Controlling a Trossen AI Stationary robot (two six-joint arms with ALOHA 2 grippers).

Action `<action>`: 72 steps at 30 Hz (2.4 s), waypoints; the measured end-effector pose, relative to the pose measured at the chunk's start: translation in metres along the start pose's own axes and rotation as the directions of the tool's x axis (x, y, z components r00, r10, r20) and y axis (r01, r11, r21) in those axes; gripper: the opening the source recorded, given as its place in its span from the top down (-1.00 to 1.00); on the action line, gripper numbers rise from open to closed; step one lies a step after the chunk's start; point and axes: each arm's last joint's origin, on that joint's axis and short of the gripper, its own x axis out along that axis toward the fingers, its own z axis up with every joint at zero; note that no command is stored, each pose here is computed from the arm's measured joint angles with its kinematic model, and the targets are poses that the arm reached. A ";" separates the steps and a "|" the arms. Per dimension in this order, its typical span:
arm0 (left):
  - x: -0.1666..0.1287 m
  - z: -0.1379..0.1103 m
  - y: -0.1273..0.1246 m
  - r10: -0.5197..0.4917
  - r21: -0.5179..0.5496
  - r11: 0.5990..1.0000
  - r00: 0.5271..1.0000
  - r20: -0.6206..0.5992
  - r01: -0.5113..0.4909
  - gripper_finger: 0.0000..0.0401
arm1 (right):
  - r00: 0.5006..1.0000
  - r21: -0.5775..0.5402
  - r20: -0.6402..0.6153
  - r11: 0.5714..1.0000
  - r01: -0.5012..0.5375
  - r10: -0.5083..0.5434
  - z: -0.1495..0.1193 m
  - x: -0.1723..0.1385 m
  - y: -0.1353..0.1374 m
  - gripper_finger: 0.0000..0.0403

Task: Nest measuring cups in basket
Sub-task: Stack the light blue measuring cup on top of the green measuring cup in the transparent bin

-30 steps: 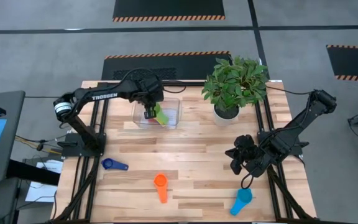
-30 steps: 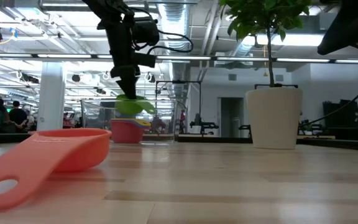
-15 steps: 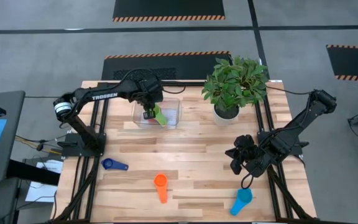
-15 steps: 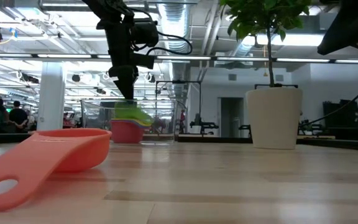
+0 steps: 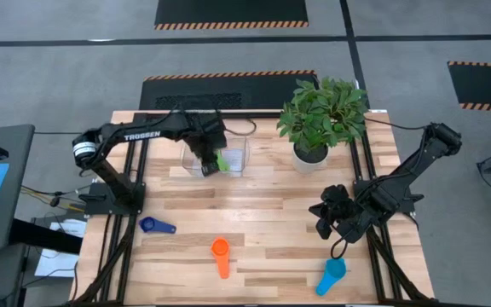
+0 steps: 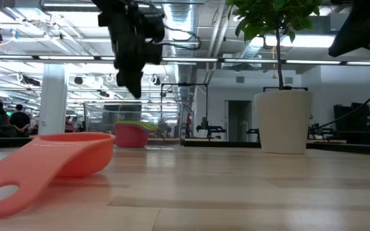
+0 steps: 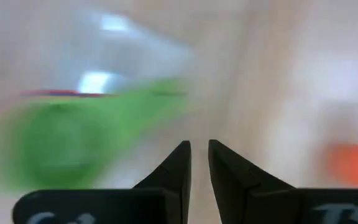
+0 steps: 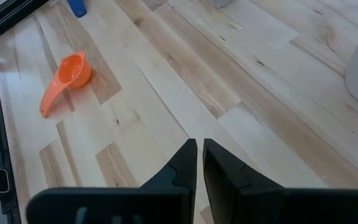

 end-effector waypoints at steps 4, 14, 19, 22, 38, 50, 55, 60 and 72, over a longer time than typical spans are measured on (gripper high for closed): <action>0.010 -0.003 -0.050 -0.234 0.047 0.971 0.971 -0.047 0.236 0.78 | 0.997 -0.039 -0.067 0.999 -0.025 0.022 -0.003 -0.001 0.001 0.73; 0.028 -0.029 -0.167 -0.107 0.260 0.961 0.994 0.036 0.094 0.78 | 0.917 -0.191 -0.392 0.968 -0.164 0.078 -0.038 -0.018 0.005 0.73; 0.028 -0.032 -0.193 -0.034 0.226 0.974 0.977 0.213 -0.015 0.78 | 0.916 -0.283 -0.402 0.952 -0.117 -0.006 -0.064 -0.015 0.010 0.73; 0.027 -0.031 -0.200 -0.036 0.187 0.982 0.962 0.271 -0.016 0.78 | 0.903 -0.335 -0.427 0.937 -0.099 -0.057 -0.080 -0.007 0.014 0.73; 0.025 -0.025 -0.205 -0.046 0.066 0.998 0.929 0.366 0.023 0.78 | 0.805 -0.385 -0.592 0.889 -0.247 -0.032 -0.112 0.011 0.033 0.25; 0.025 -0.024 -0.205 -0.048 0.063 0.998 0.928 0.370 0.027 0.78 | 0.737 -0.262 -0.666 0.887 -0.379 0.118 -0.105 -0.006 0.041 0.36; 0.025 -0.024 -0.205 -0.037 0.070 0.997 0.926 0.375 0.011 0.78 | 0.722 -0.276 -0.682 0.873 -0.402 0.117 -0.120 -0.009 0.043 0.56; 0.025 -0.024 -0.204 -0.017 0.080 0.997 0.922 0.386 -0.015 0.78 | 0.731 -0.297 -0.679 0.884 -0.361 0.071 -0.127 0.000 0.043 0.78; 0.025 -0.024 -0.204 -0.009 0.127 0.991 0.924 0.382 -0.043 0.78 | 0.775 -0.392 -0.628 0.888 -0.240 -0.067 -0.121 0.060 0.043 0.95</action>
